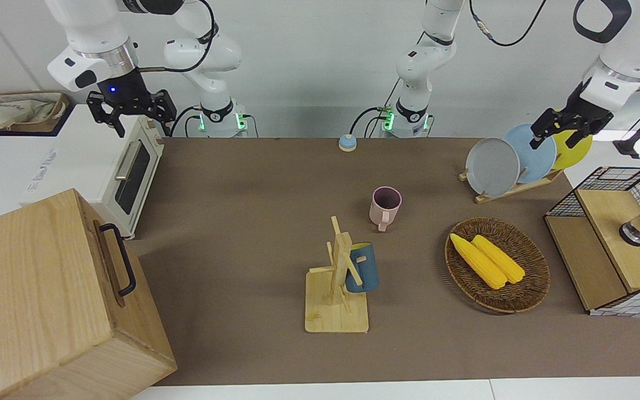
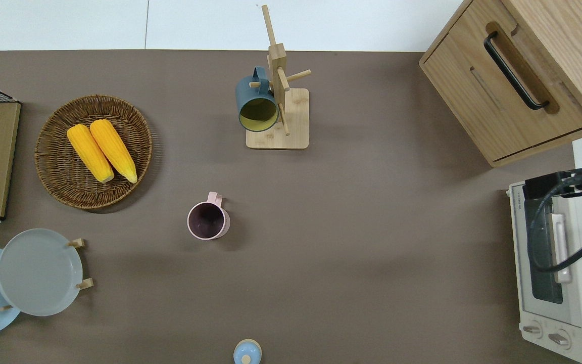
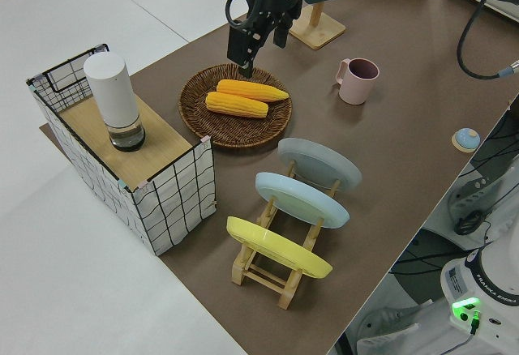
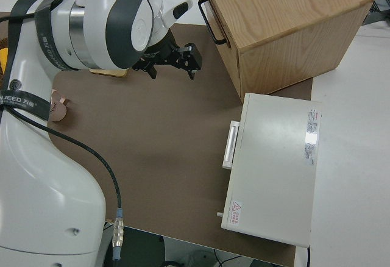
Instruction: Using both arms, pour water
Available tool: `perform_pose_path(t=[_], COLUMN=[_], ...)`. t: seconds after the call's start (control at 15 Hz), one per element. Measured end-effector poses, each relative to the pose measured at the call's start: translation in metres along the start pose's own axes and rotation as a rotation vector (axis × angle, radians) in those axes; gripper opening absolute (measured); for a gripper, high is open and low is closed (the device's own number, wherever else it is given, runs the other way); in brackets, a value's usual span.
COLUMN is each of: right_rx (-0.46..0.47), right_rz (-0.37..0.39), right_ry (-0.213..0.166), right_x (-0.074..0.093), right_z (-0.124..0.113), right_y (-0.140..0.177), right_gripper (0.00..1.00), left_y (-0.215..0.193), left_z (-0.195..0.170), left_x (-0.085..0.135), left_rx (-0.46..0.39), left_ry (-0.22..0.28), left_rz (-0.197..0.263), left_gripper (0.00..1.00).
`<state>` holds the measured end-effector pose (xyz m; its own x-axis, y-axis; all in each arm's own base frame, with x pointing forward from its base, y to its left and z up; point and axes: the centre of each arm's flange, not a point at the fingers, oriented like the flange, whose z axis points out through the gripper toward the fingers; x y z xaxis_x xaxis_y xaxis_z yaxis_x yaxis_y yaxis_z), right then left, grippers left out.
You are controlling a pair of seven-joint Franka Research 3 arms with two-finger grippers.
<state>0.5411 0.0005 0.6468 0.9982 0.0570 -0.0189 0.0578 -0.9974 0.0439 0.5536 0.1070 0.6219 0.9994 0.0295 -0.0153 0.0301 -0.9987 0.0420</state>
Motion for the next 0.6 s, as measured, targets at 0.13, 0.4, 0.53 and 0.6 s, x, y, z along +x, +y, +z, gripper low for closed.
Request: perform_pose_path(t=[0.13, 0.4, 0.53, 0.6], right_rx=[0.000, 0.000, 0.000, 0.000], right_rz=[0.000, 0.000, 0.000, 0.000], right_ry=[0.000, 0.000, 0.000, 0.000], right_x=[0.000, 0.000, 0.000, 0.000], right_z=[0.000, 0.000, 0.000, 0.000], right_y=[0.000, 0.000, 0.000, 0.000], right_gripper=[0.99, 0.99, 0.99, 0.99], left_y=[0.029, 0.078, 0.100, 0.110], left_z=[-0.005, -0.019, -0.023, -0.023], left_x=[-0.003, -0.014, -0.018, -0.019], left_rx=[0.007, 0.024, 0.027, 0.027], left_ry=[-0.010, -0.013, -0.014, -0.016], left_rz=[0.029, 0.087, 0.112, 0.127], left_gripper=[1.00, 1.00, 1.00, 1.00])
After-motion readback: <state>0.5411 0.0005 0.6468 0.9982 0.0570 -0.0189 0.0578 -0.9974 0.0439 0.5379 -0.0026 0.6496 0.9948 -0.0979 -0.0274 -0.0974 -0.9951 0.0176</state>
